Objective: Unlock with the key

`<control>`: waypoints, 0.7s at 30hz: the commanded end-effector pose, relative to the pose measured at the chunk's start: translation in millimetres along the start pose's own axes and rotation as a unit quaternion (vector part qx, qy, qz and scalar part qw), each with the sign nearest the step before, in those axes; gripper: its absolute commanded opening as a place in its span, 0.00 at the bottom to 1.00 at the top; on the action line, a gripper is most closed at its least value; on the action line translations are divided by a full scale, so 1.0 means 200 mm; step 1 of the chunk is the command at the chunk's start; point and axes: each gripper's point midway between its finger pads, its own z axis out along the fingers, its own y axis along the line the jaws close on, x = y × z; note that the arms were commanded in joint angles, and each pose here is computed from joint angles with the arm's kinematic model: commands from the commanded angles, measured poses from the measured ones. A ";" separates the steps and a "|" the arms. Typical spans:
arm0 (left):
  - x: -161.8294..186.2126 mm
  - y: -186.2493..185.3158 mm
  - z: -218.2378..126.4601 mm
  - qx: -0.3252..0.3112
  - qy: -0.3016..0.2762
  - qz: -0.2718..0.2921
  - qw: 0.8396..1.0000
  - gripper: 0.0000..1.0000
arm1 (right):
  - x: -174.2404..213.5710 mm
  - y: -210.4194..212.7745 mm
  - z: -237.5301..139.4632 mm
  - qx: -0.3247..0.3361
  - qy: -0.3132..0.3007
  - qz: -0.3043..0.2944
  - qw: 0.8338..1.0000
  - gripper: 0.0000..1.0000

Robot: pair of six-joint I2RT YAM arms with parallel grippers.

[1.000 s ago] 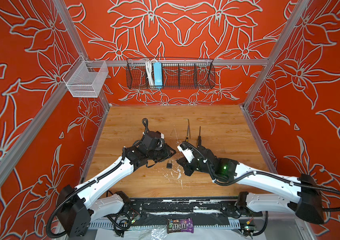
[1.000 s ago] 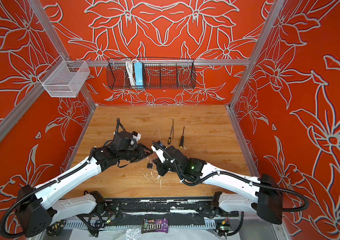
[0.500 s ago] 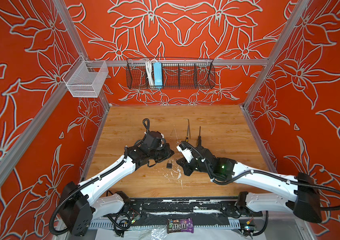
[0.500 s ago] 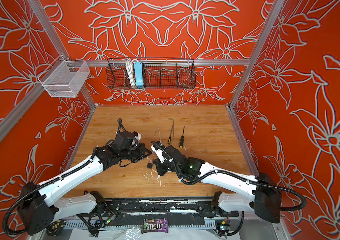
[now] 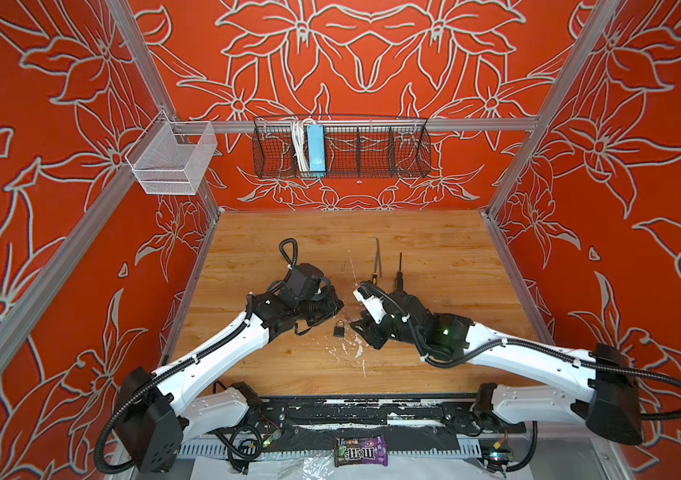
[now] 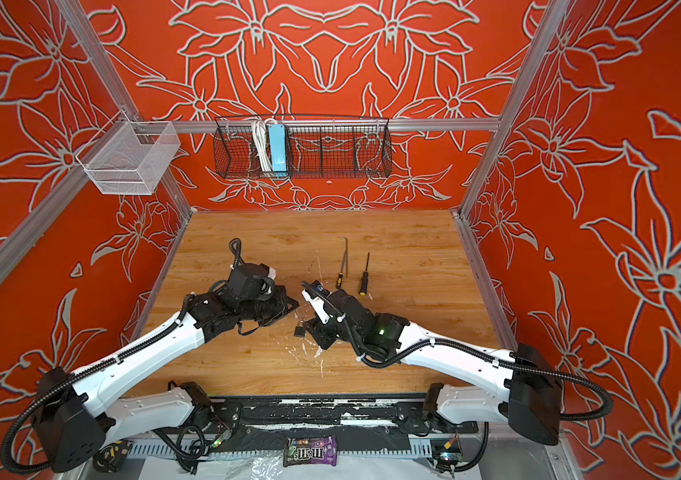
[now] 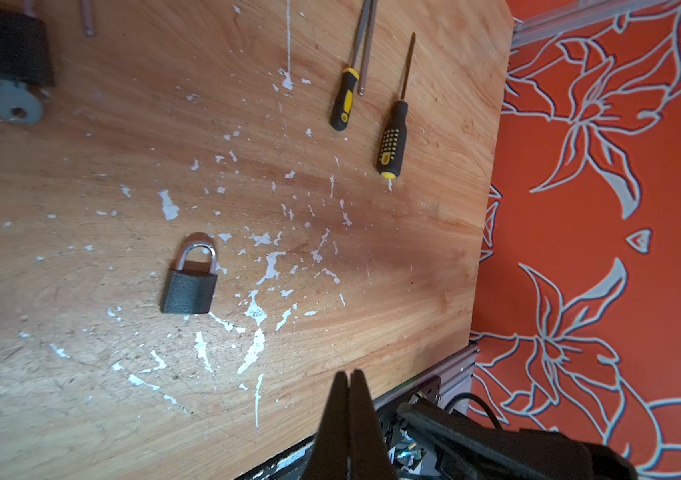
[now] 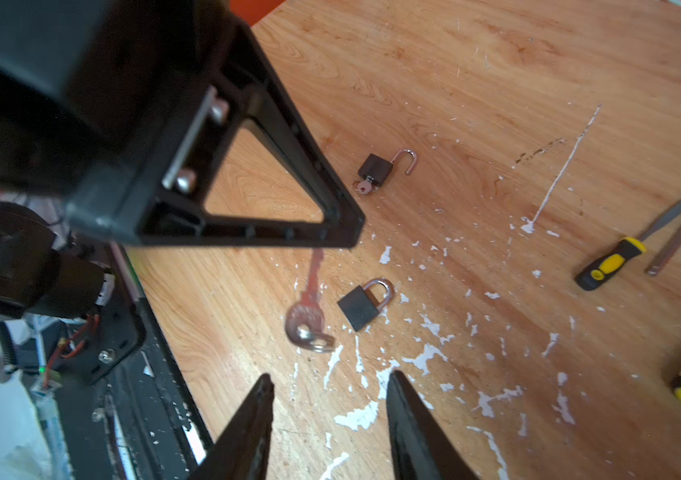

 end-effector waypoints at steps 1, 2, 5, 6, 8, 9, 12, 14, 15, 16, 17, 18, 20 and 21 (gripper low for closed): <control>-0.05 0.00 -0.05 -0.014 -0.028 -0.047 0.998 0.00 | -0.09 -0.04 -0.06 0.030 -0.024 -0.042 0.998 0.47; -0.06 0.00 -0.06 -0.016 -0.032 -0.058 0.998 0.00 | -0.10 -0.05 -0.07 0.036 -0.031 -0.050 0.998 0.47; -0.07 0.02 -0.06 -0.022 -0.042 -0.091 0.995 0.00 | -0.15 -0.05 -0.10 0.047 -0.064 -0.078 0.994 0.47; -0.08 0.02 -0.06 -0.021 -0.046 -0.102 0.993 0.00 | -0.16 -0.03 -0.10 0.047 -0.076 -0.093 0.992 0.47; -0.09 0.03 -0.07 -0.018 -0.053 -0.120 0.991 0.00 | -0.18 0.00 -0.10 0.049 -0.092 -0.122 0.987 0.47; -0.09 0.03 -0.07 -0.016 -0.056 -0.127 0.990 0.00 | -0.18 0.01 -0.10 0.053 -0.099 -0.135 0.984 0.47; -0.10 0.02 -0.08 -0.015 -0.062 -0.138 0.988 0.00 | -0.20 0.04 -0.07 0.070 -0.109 -0.164 0.978 0.46; -0.11 0.03 -0.09 -0.015 -0.067 -0.145 0.987 0.00 | -0.21 0.08 -0.05 0.068 -0.119 -0.188 0.973 0.45; -0.11 0.02 -0.10 -0.013 -0.069 -0.147 0.987 0.00 | -0.21 0.10 -0.03 0.070 -0.124 -0.198 0.970 0.45; -0.11 0.02 -0.10 -0.011 -0.071 -0.151 0.986 0.00 | -0.21 0.10 -0.02 0.076 -0.126 -0.204 0.968 0.44; -0.12 0.02 -0.10 -0.010 -0.072 -0.151 0.986 0.00 | -0.21 0.10 0.00 0.081 -0.126 -0.207 0.967 0.44; -0.12 0.01 -0.11 -0.007 -0.072 -0.151 0.986 0.00 | -0.21 0.10 0.02 0.085 -0.127 -0.213 0.965 0.43; -0.12 0.01 -0.11 -0.009 -0.072 -0.153 0.986 0.00 | -0.21 0.12 0.05 0.083 -0.128 -0.222 0.963 0.40; -0.12 0.00 -0.11 -0.006 -0.073 -0.152 0.986 0.00 | -0.20 0.13 0.06 0.083 -0.130 -0.228 0.961 0.38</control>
